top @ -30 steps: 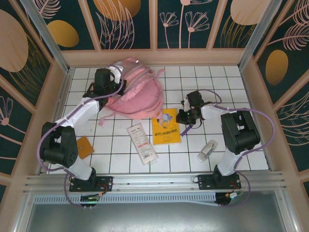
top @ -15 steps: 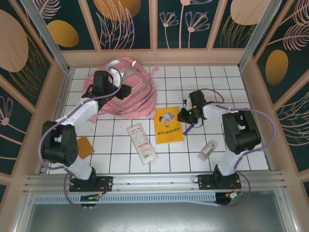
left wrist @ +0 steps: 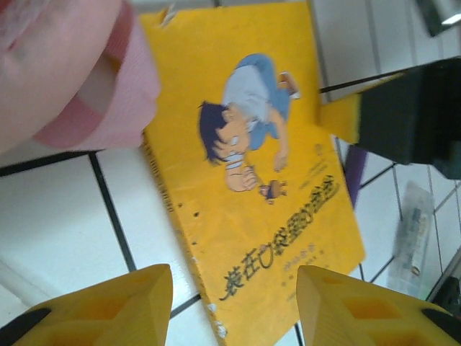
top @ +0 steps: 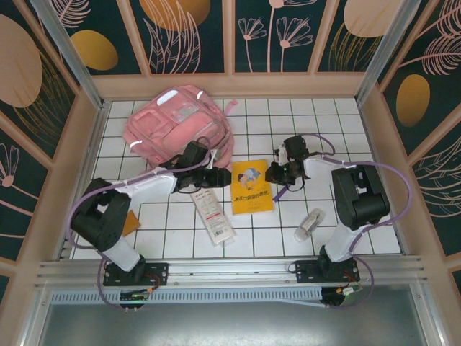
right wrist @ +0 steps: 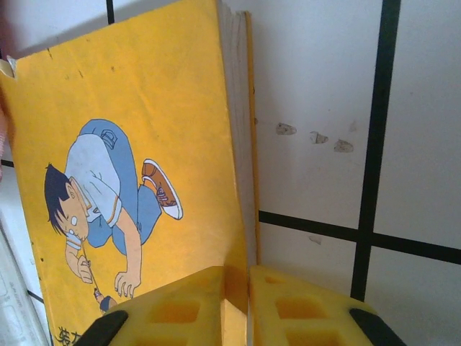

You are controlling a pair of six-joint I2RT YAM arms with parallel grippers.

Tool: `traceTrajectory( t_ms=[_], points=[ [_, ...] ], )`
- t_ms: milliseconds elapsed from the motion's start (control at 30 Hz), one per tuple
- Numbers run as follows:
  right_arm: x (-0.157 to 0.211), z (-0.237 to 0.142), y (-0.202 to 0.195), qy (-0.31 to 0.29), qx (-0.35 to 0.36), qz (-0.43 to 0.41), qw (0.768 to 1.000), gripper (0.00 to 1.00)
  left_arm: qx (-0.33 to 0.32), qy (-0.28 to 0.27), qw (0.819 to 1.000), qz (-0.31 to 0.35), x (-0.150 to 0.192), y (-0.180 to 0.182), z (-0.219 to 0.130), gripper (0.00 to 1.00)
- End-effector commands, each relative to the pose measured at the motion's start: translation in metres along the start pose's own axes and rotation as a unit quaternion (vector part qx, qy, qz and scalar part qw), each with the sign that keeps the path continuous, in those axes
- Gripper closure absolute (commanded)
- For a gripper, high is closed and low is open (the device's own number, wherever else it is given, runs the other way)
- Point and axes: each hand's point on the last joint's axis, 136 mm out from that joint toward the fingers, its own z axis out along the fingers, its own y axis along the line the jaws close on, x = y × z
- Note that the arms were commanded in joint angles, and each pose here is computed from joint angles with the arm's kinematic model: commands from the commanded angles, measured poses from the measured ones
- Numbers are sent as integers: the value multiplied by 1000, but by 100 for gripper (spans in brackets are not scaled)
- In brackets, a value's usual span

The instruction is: Pack books, pencil case, and school supplies into a backpack

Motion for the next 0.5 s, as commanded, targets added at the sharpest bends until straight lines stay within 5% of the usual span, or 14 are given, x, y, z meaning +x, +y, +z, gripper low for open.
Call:
traceTrajectory(
  t_ms=[0, 233, 467],
  points=[
    [25, 5, -15, 39, 23, 11, 999, 86, 8, 17, 999, -44, 4, -4, 15, 51],
    [25, 3, -16, 34, 26, 8, 999, 88, -12, 63, 995, -73, 10, 14, 53, 50],
    [32, 7, -5, 43, -16, 7, 999, 90, 35, 77, 994, -73, 5, 1, 71, 51]
  ],
)
